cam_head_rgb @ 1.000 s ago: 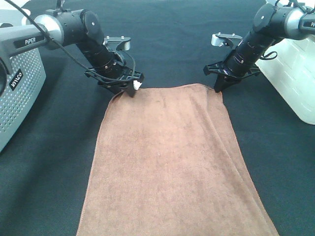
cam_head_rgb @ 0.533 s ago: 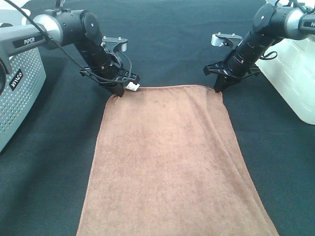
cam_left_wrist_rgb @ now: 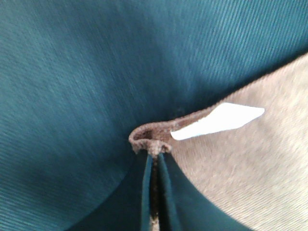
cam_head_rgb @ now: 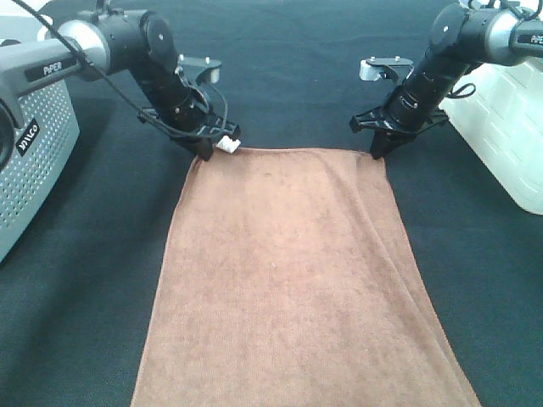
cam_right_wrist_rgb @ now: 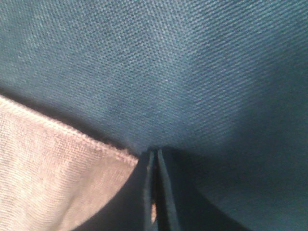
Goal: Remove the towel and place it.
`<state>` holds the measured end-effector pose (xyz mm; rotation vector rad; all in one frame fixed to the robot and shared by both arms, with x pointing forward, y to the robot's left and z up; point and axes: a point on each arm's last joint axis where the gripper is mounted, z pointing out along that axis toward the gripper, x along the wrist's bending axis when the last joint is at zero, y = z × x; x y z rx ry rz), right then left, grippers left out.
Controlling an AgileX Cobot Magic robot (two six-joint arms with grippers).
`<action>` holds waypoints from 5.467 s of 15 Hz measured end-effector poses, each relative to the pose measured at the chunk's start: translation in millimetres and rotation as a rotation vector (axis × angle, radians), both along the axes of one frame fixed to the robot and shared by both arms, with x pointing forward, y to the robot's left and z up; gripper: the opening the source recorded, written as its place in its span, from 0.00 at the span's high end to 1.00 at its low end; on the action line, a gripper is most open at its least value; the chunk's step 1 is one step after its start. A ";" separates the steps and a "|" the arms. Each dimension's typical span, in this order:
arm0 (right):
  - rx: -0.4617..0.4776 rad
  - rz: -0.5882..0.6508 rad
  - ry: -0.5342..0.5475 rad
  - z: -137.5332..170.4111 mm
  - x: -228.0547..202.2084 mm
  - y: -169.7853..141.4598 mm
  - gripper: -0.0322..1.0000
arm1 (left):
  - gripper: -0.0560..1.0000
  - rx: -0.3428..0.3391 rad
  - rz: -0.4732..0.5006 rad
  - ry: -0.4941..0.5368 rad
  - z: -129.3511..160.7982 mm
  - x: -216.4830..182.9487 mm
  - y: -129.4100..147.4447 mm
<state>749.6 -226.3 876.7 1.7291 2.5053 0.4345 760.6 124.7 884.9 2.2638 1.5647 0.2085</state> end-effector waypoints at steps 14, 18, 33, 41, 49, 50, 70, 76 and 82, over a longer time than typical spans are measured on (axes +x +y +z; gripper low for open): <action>-0.042 -0.010 -0.351 51.3 35.4 -3.1 0.97 | 0.94 -0.011 0.019 -0.372 27.1 29.7 -0.3; -0.019 -0.041 -0.502 59.9 46.6 -2.4 0.97 | 0.94 -0.039 0.021 -0.544 36.7 40.4 -2.1; 0.017 -0.104 -0.696 39.0 65.3 -2.3 0.97 | 0.94 -0.081 0.014 -0.792 21.4 55.8 -4.5; 0.031 -0.135 -0.706 -1.6 71.6 -2.3 0.97 | 0.94 -0.101 0.015 -0.837 -17.3 58.9 -6.0; 0.037 -0.147 -0.698 -21.7 74.1 -2.0 0.97 | 0.89 -0.121 0.020 -0.876 -44.9 59.2 -6.5; 0.037 -0.147 -0.701 -21.0 74.4 -2.0 0.97 | 0.85 -0.125 0.021 -0.884 -44.1 59.4 -6.6; 0.065 -0.049 -0.376 107.2 27.6 2.6 0.25 | 0.15 -0.011 0.031 -0.523 70.5 33.6 3.9; 0.032 -0.198 -0.379 274.9 -59.1 -33.9 0.25 | 0.13 0.067 0.195 -0.266 215.4 -29.9 93.4; 0.005 -0.380 -0.335 321.7 -145.3 -84.7 0.25 | 0.13 0.017 0.350 -0.290 284.3 -84.0 166.4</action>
